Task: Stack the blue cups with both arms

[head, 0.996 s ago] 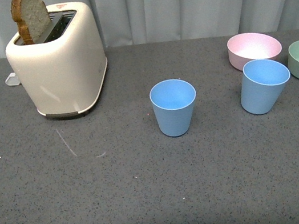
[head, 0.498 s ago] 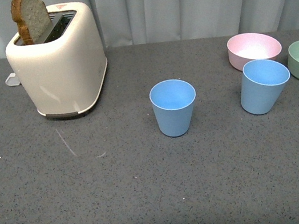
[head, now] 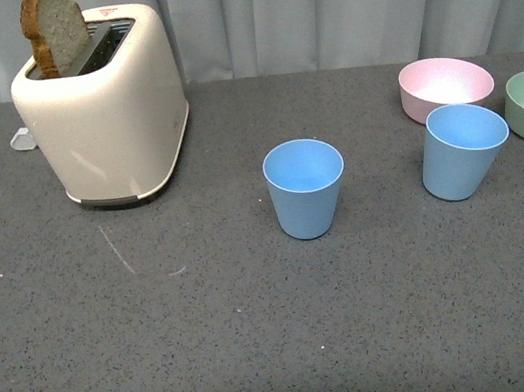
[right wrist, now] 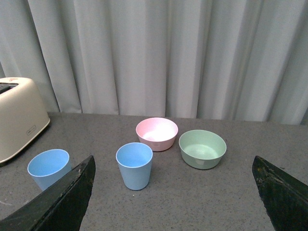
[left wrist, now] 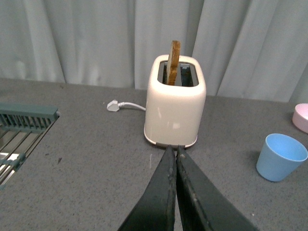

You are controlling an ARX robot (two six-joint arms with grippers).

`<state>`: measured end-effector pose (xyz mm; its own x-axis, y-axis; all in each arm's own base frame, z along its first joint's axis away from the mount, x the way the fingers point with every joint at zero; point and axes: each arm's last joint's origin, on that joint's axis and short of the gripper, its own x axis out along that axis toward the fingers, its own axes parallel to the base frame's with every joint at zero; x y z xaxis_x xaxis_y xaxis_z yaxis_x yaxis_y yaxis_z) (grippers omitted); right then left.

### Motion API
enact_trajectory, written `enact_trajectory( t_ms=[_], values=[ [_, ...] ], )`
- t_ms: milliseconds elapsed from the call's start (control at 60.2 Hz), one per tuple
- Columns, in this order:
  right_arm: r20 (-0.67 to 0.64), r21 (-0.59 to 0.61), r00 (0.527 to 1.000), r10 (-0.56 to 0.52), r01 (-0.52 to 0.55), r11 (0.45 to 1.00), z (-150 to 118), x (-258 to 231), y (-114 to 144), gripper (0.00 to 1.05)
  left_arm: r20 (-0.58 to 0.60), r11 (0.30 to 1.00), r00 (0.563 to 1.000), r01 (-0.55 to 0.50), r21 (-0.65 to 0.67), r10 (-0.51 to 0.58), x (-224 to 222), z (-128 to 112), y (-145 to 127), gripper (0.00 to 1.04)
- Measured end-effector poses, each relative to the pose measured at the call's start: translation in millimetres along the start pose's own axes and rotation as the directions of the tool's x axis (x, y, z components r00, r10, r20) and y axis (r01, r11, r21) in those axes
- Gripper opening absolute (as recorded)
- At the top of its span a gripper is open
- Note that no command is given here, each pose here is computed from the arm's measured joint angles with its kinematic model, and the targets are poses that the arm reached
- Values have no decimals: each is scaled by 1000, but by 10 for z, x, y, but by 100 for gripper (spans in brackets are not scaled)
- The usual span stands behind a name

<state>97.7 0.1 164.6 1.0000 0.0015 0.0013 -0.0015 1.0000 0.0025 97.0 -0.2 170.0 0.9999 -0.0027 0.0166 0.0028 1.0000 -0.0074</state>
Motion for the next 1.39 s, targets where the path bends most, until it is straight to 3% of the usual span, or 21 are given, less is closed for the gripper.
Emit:
enact_trajectory(
  t_ms=[133, 548, 647, 764, 979, 1195, 1395],
  values=[
    [0, 0, 1000, 0, 0, 1000, 0, 0, 0, 95, -1, 1000, 1000, 0, 0, 0, -2, -1, 0, 5],
    [-1, -4, 1000, -2, 2, 1000, -1, 0, -1, 95, 1, 1000, 1000, 0, 0, 0, -3, 0, 0, 84],
    [-107, -137, 992, -63, 48, 989, -31, 39, -22, 95, 1, 1000, 1000, 0, 0, 0, -3, 0, 0, 100],
    [-205, -200, 975, -82, 40, 979, -4, 208, -66, 95, 1, 1000, 1000, 0, 2, 0, -3, 0, 0, 98],
    [-327, -126, 943, -60, 19, 992, 88, 802, -125, 95, 1, 1000, 1000, 0, 2, 0, -3, 0, 0, 98],
    [-622, -34, 781, -52, 40, 999, -137, 1582, -148, 95, 1, 1000, 1000, 0, 2, 0, -3, 0, 0, 98],
    [-732, 81, 681, -24, 123, 989, -271, 2223, -125, 95, 1, 1000, 1000, 0, 2, 0, -3, 0, 0, 98]
  ],
)
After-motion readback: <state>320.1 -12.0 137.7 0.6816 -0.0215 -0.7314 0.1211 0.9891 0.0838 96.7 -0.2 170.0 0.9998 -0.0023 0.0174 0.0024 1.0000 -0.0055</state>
